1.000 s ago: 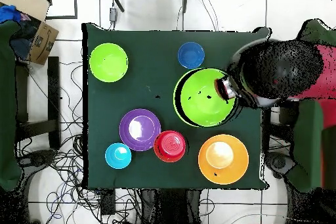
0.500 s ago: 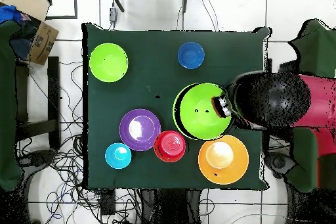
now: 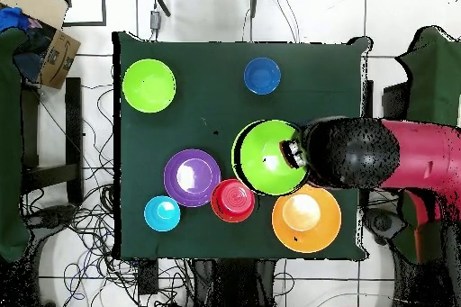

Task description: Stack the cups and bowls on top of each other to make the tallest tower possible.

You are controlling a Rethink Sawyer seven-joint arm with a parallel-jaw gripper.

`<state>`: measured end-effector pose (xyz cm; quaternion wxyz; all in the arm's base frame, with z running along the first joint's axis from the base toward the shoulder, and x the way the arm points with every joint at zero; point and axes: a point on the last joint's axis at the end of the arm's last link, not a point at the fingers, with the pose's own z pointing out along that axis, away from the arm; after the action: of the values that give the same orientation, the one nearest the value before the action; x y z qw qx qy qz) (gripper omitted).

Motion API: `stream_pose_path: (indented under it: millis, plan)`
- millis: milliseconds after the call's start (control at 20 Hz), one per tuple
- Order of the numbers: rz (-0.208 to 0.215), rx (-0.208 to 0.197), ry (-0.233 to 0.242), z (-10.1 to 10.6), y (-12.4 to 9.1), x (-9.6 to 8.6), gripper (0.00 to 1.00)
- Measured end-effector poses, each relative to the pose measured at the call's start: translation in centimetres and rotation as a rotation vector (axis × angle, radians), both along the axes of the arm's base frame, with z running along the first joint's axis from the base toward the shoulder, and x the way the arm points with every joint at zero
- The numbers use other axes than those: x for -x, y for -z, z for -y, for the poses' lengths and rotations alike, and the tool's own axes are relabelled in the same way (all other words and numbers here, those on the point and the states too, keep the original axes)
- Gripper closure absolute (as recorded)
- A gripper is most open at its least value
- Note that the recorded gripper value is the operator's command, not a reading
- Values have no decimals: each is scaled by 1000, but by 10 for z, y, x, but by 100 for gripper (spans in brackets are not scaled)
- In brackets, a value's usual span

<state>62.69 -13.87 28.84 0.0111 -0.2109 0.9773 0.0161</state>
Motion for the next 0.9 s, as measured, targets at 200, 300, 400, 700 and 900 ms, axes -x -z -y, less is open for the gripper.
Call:
stream_pose_path:
  millis: [200,300,400,700,900]
  plan:
    - [19,-2,-5,-5,11,6,100]
    - [22,-3,-7,-6,14,9,100]
    - [24,-6,-9,-8,21,14,100]
    - [29,-9,-14,-14,34,27,100]
    - [29,-8,-17,-18,41,38,100]
